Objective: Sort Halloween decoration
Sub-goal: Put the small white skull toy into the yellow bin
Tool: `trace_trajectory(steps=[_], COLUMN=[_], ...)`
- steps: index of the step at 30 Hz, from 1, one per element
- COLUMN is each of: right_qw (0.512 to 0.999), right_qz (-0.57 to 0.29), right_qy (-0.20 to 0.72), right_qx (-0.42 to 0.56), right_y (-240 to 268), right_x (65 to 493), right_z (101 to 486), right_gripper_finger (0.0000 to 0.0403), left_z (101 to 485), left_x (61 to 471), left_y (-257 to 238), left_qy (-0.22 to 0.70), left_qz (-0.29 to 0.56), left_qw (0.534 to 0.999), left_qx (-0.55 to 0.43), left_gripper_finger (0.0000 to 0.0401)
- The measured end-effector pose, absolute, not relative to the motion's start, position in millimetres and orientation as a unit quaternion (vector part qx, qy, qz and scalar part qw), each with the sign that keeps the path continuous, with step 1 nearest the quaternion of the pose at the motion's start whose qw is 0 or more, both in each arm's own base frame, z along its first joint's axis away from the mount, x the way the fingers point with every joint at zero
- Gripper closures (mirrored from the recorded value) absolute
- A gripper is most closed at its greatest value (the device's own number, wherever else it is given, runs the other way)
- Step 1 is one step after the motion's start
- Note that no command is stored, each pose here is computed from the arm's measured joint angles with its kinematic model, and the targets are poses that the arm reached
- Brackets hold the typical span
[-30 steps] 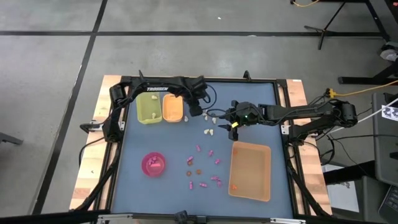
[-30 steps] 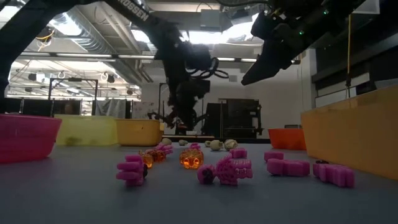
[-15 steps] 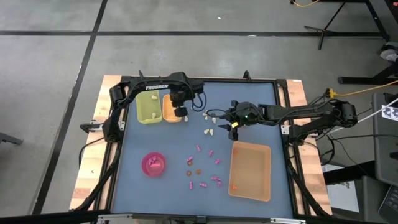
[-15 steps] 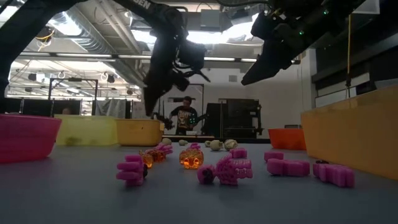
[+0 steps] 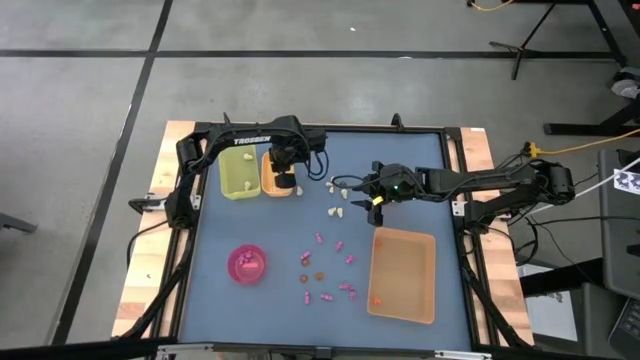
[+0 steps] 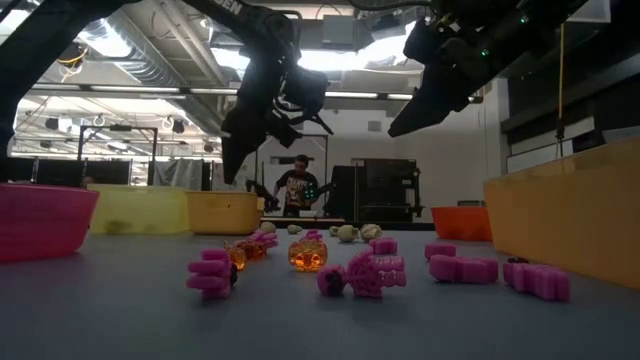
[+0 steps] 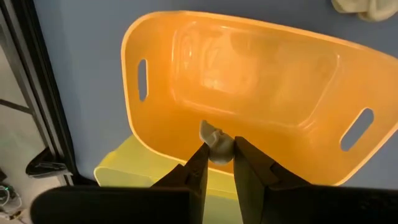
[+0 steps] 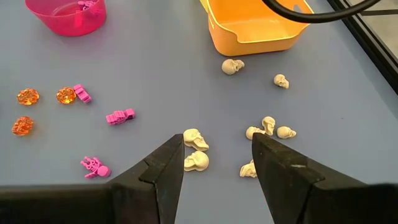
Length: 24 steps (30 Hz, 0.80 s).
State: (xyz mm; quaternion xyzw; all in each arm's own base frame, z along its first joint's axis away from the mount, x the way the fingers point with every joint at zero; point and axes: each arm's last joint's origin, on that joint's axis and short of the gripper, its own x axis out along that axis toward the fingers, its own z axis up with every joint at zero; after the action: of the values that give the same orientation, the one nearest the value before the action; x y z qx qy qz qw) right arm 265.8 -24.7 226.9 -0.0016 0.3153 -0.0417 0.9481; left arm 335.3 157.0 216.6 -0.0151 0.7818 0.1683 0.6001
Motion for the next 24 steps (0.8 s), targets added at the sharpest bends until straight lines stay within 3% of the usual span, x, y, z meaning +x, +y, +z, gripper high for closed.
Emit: trace_trajectory(steps=[24], right_qw=[0.948], right_qz=[-0.042], right_qy=[0.315], right_qx=[-0.002], right_y=[-24.7], right_x=[265.8], right_z=[226.9], right_gripper_finger=[0.0217], left_z=[215.7], left_x=[340.4], left_y=[159.2], left_qy=[0.762], left_qz=[0.181], left_qw=[0.621], left_qx=[-0.017], left_gripper_finger=[0.0357])
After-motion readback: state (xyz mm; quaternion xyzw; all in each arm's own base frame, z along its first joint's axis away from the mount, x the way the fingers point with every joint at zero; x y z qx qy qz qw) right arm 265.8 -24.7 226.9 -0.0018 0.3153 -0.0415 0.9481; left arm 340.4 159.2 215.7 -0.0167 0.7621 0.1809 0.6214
